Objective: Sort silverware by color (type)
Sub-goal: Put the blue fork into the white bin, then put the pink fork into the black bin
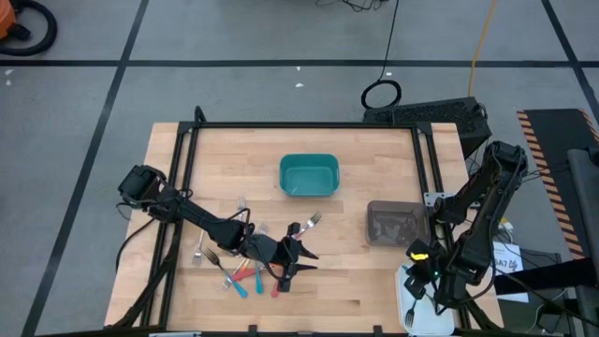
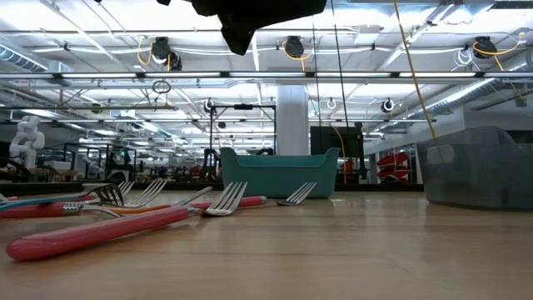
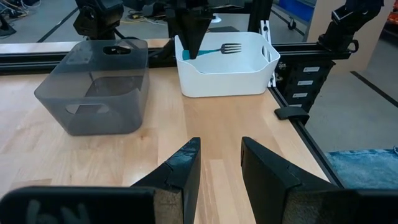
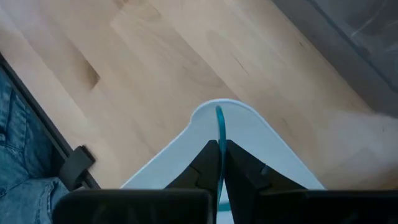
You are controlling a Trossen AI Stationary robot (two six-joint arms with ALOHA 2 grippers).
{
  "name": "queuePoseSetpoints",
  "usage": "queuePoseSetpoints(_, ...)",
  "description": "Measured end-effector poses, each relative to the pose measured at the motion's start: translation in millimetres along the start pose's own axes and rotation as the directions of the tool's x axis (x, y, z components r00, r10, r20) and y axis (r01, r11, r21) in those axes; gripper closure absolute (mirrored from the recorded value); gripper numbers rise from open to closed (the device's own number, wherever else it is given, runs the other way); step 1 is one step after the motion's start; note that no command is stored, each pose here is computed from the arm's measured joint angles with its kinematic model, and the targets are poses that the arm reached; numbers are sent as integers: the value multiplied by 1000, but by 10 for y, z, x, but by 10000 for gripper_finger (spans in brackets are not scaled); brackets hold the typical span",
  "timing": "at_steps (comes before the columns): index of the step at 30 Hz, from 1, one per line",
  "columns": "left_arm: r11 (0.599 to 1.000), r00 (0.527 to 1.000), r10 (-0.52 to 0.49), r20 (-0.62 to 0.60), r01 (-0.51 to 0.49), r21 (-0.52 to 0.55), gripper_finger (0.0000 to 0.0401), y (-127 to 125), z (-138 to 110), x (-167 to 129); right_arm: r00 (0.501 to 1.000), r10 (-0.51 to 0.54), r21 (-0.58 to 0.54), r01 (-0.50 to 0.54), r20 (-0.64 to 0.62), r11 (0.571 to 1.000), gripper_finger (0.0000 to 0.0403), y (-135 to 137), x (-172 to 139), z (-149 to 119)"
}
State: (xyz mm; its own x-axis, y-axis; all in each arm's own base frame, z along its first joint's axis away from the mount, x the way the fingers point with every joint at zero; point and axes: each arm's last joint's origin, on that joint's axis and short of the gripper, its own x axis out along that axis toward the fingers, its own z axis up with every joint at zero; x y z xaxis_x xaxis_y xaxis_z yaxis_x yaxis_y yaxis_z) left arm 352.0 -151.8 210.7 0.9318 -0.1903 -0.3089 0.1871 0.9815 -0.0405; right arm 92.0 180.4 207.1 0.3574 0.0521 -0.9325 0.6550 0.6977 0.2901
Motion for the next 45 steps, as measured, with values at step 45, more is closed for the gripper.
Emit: queuePoseSetpoints(45,1000,1000,0,-1,0,-4,288,0,-1,0,974,169,-228,-200,-150,953,348,352,196,-11)
